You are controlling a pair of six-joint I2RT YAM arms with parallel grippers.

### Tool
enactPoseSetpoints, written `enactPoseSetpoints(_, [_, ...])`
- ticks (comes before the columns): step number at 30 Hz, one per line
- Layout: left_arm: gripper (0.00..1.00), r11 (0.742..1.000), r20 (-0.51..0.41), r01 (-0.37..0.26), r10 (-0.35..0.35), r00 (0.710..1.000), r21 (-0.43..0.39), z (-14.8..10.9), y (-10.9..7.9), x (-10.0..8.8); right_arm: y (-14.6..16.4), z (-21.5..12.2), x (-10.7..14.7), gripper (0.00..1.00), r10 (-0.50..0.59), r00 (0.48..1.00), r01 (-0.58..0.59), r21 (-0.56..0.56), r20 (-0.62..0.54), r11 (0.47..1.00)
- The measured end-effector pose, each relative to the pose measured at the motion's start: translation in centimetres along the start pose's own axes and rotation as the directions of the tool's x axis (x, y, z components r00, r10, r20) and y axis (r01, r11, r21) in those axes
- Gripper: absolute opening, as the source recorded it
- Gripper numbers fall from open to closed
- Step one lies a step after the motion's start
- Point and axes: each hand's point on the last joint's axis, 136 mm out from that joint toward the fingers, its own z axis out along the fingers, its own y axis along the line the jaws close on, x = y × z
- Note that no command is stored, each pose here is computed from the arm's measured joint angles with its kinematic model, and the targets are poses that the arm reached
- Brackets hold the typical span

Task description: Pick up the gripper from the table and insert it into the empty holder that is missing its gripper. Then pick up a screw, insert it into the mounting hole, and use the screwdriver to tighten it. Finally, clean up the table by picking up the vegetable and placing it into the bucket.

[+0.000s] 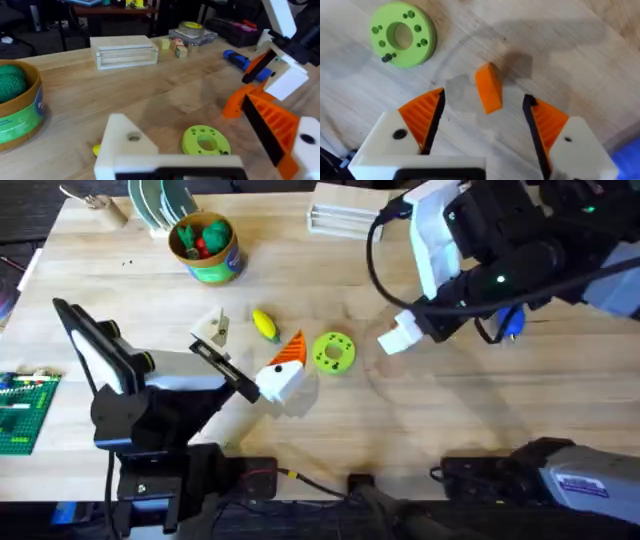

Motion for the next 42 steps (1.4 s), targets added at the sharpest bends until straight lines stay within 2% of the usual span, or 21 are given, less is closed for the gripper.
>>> enactPoseSetpoints(4, [0.993, 1.0, 0.0, 0.0, 0.0, 1.0, 0.0, 0.0, 0.0, 0.0, 0.3, 0.1, 0.0, 0.99, -0.123, 0.992, 0.123, -0.003, -0.003, 0.992])
enactPoseSetpoints(7, [0.993, 1.0, 0.0, 0.0, 0.0, 1.0, 0.0, 0.0, 0.0, 0.0, 0.1, 0.6, -0.1, 0.989, -0.176, 0.984, 0.176, -0.004, -0.009, 0.984])
enactPoseSetpoints(19, [0.992, 1.0, 0.0, 0.0, 0.0, 1.0, 0.0, 0.0, 0.0, 0.0, -0.4, 2.2, -0.4, 0.985, -0.283, 0.959, 0.283, -0.002, -0.032, 0.959])
enactPoseSetpoints(25, [0.993, 1.0, 0.0, 0.0, 0.0, 1.0, 0.0, 0.0, 0.0, 0.0, -0.6, 2.4, -0.2, 0.913, -0.295, 0.954, 0.296, 0.004, -0.049, 0.955])
enactPoseSetpoints(30, [0.993, 1.0, 0.0, 0.0, 0.0, 1.0, 0.0, 0.0, 0.0, 0.0, -1.1, 2.4, -0.1, 0.721, -0.303, 0.951, 0.305, 0.029, -0.063, 0.952])
enactPoseSetpoints(42, [0.993, 1.0, 0.0, 0.0, 0.0, 1.0, 0.0, 0.0, 0.0, 0.0, -1.1, 2.4, 0.4, 0.391, -0.302, 0.95, 0.305, 0.025, -0.084, 0.952])
